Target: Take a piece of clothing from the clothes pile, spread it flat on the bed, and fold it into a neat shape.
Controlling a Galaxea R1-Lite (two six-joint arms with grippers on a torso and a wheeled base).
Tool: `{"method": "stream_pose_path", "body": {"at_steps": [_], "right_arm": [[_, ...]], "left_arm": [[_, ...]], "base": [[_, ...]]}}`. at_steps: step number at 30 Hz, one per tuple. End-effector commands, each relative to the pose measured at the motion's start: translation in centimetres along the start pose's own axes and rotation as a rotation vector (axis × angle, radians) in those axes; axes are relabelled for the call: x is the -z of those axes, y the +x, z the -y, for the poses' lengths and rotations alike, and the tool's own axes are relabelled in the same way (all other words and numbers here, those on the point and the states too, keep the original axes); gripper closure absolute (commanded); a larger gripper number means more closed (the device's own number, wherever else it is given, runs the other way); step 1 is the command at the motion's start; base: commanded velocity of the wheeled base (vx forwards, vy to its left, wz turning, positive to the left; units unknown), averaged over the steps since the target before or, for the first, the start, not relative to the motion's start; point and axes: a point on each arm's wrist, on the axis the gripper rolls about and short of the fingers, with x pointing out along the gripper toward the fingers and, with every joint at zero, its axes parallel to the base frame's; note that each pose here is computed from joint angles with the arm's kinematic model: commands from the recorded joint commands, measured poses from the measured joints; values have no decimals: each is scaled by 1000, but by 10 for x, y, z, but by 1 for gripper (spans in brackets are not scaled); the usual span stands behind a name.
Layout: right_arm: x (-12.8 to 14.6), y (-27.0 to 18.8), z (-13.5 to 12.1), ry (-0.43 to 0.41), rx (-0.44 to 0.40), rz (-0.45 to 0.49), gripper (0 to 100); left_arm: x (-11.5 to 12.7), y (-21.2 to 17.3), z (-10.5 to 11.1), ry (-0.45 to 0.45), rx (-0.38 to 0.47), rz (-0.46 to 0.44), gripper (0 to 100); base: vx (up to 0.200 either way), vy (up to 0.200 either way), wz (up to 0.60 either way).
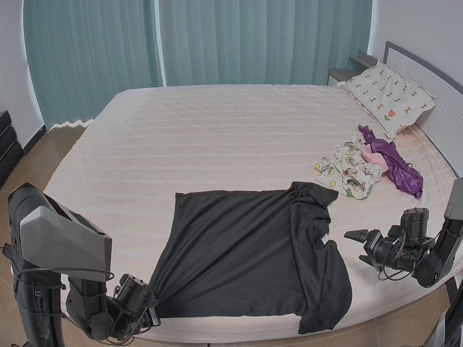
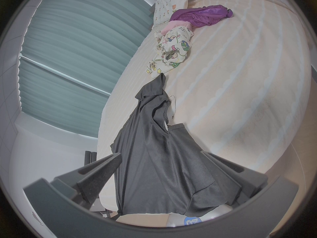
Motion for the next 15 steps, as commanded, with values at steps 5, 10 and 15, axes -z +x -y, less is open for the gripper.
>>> {"method": "stream_pose_path", "body": {"at_steps": [5, 10, 15], "right_arm": [[0, 1, 0, 0, 2, -1, 0], [0, 0, 0, 0, 2, -1, 0], [-1, -1, -1, -2, -3, 5, 0]], "left_arm": [[1, -3, 0, 6, 5, 0, 0], [-1, -3, 2, 0, 15, 14, 0], [-23, -24, 5, -66, 87, 123, 0]], "base": [[0, 0, 0], [0, 0, 0], [0, 0, 0]]}}
